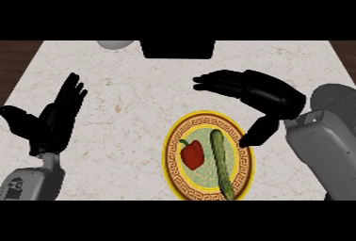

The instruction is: Pick the bell pepper from the plate and place it in the pan

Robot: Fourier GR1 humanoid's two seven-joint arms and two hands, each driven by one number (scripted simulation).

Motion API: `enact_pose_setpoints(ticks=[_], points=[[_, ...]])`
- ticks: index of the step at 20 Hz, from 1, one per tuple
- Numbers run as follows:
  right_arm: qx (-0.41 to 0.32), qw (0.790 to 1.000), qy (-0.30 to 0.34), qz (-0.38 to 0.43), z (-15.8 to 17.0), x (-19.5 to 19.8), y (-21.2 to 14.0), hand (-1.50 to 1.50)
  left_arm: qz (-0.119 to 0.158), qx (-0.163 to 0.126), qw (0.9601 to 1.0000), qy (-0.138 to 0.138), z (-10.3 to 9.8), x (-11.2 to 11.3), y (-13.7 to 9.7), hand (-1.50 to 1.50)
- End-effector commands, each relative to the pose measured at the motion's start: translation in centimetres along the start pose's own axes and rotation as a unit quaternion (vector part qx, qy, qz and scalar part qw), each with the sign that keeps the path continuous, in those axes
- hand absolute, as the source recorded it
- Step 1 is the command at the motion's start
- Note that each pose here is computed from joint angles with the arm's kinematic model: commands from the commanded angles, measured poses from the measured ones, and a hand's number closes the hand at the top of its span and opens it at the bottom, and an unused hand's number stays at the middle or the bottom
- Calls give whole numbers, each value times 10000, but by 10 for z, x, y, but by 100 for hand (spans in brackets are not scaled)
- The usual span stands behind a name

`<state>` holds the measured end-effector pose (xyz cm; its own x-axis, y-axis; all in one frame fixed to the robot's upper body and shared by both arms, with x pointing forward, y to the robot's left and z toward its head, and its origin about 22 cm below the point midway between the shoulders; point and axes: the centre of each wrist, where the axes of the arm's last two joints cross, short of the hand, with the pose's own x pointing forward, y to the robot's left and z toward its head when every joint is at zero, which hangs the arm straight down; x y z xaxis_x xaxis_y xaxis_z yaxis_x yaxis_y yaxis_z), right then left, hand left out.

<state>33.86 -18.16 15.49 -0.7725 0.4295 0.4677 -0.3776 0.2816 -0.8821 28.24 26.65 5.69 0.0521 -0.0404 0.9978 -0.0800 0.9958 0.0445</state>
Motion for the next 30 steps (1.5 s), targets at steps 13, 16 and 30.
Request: enact_pose_setpoints(ticks=[13, 16, 30], points=[[2592, 9531, 796, 1346, -26, 48, 41, -150, 75, 128, 9999, 69, 10, 22, 3, 0], [2643, 9444, 744, 1808, -36, 67, 53, -150, 56, -71, 9999, 44, 10, 10, 7, 0], [2390, 9414, 743, 2259, -39, 95, 105, -150, 14, 58, 9999, -96, 0, 1, -5, 0]])
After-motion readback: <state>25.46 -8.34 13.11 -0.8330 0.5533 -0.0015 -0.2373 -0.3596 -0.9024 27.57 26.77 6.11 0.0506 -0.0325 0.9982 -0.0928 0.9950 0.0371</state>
